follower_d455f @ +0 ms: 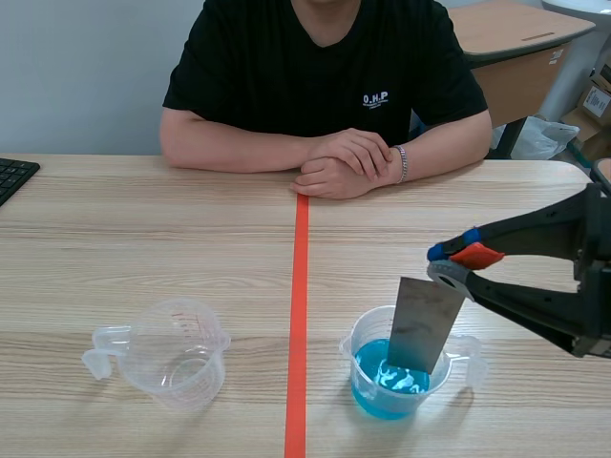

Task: Do the redox reaction experiment.
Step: 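Hold the plate still in the solution, then raise the plate and point at it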

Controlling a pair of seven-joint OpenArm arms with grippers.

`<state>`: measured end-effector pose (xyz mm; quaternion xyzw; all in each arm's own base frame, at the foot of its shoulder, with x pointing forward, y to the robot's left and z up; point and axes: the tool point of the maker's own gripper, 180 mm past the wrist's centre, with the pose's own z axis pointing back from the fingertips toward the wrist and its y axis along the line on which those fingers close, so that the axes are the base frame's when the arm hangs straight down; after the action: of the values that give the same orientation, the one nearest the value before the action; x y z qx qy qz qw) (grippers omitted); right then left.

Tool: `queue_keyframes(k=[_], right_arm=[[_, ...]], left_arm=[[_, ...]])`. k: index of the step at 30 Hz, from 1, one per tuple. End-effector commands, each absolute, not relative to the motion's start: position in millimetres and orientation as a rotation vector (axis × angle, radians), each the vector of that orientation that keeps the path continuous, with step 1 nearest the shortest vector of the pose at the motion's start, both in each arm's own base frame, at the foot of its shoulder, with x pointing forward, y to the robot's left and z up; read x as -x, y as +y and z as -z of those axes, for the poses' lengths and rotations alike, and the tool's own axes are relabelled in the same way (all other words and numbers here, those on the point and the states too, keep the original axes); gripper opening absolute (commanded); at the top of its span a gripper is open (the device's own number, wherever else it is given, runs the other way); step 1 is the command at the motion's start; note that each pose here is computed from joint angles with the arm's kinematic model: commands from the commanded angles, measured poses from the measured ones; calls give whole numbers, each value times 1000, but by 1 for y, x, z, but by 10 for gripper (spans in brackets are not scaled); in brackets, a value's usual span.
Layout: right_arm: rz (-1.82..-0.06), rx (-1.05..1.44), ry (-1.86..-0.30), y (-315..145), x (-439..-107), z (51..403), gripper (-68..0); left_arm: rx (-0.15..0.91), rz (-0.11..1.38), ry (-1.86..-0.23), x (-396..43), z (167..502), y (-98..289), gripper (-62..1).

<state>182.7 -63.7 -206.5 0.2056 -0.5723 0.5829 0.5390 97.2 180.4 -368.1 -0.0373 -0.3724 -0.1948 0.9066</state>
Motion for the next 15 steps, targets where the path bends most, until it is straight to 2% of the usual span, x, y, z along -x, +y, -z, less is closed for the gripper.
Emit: queue_keyframes(k=[1,15], right_arm=[[-1397,-507,-1400,-60,-182,193,-658],[-1399,-520,-1452,-55,-181,177,-658]], left_arm=[[82,407,-784,-100,365,178,-565],[82,407,-784,-100,365,178,-565]])
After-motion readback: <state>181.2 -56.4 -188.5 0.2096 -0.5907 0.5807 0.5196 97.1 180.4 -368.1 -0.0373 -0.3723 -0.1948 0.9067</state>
